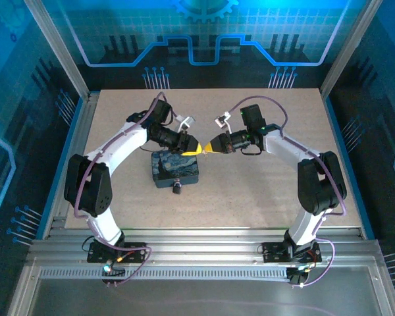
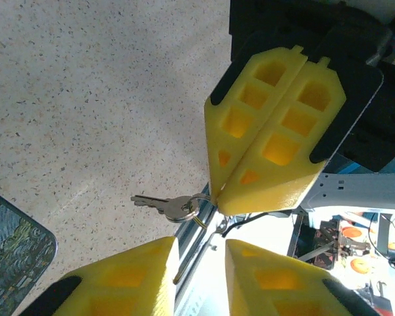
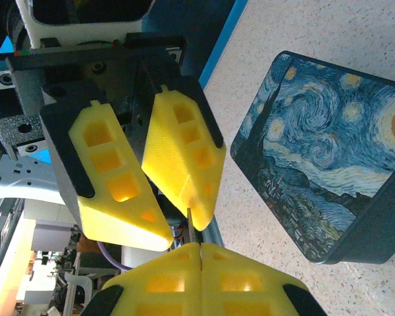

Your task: Unlock a padlock with a key

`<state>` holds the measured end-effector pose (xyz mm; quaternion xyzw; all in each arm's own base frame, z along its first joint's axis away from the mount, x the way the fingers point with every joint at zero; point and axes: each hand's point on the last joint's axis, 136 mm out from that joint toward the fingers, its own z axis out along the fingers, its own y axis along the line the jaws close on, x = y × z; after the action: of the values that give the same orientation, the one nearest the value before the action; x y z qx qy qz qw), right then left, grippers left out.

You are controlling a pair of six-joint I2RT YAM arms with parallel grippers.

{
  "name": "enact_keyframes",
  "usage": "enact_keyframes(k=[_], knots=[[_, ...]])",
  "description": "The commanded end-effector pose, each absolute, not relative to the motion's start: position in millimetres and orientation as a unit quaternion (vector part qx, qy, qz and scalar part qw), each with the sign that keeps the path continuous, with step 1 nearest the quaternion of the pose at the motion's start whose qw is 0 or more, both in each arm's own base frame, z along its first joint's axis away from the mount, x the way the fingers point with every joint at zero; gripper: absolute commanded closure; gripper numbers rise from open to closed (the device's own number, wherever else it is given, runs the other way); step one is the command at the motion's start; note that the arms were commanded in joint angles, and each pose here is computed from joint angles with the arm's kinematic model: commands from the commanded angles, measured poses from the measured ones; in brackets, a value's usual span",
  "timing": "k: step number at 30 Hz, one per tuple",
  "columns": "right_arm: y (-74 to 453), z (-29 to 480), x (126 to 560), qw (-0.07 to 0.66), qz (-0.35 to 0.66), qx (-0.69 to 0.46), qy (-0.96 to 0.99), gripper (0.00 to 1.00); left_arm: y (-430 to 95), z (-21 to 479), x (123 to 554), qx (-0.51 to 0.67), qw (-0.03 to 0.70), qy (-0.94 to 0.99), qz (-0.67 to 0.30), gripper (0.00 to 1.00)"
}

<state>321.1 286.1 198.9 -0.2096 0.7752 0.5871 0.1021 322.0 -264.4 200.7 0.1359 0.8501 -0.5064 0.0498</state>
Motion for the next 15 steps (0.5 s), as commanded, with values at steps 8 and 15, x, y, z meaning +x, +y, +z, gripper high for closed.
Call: enact_keyframes(k=[8,15], knots=[[297.0,202.2,321.5,0.100,0.592,-0.222,0.768,1.00,-267.2,209.6,315.2,0.150,0.047,0.828,-0.539,0.96],[284.1,198.6,327.6,0.101,0.591,-0.198,0.775,0.89,-263.3,215.2,318.7,0.144,0.054,0.819,-0.552,1.00]])
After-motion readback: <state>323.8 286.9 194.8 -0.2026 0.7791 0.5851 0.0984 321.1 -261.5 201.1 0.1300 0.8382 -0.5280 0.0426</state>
